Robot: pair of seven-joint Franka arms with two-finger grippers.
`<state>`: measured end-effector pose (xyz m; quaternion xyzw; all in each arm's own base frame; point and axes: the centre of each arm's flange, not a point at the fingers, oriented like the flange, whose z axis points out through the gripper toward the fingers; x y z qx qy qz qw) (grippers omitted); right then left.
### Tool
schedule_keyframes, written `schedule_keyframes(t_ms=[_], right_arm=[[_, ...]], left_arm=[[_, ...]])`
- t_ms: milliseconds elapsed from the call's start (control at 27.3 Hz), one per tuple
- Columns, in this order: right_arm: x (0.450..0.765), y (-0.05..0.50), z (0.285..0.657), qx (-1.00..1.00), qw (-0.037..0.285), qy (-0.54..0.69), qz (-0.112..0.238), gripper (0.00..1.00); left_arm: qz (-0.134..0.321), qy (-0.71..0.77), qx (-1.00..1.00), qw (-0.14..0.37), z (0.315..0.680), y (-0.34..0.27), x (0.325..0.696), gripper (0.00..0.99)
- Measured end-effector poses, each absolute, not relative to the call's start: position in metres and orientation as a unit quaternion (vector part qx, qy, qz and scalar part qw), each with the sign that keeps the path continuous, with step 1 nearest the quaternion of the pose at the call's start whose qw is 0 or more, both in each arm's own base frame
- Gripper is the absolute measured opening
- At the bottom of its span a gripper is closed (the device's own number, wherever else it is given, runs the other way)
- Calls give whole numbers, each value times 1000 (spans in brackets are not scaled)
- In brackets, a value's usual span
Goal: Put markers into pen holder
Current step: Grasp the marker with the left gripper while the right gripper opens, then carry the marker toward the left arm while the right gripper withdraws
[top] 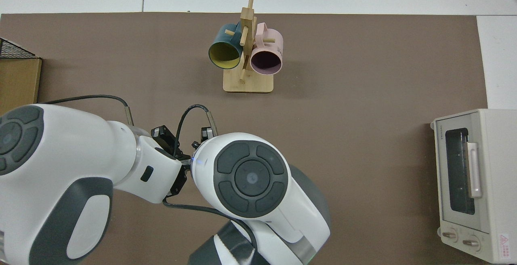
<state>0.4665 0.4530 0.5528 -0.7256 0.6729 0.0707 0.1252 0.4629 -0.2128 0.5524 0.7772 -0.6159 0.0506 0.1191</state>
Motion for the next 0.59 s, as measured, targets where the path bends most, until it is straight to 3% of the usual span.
schedule_keyframes(t_ms=[147, 476, 513, 586], right_arm=[[469, 452, 552, -722, 127, 676, 75, 154], [493, 423, 539, -735, 121, 663, 75, 595], [497, 417, 537, -741, 119, 657, 73, 696], [506, 404, 532, -756, 116, 640, 69, 767]], left_arm=[[51, -613, 780, 120, 552, -212, 463, 189], [53, -592, 796, 118, 553, -191, 472, 176], [53, -590, 797, 118, 553, -189, 473, 176], [54, -588, 799, 117, 553, -186, 475, 176]])
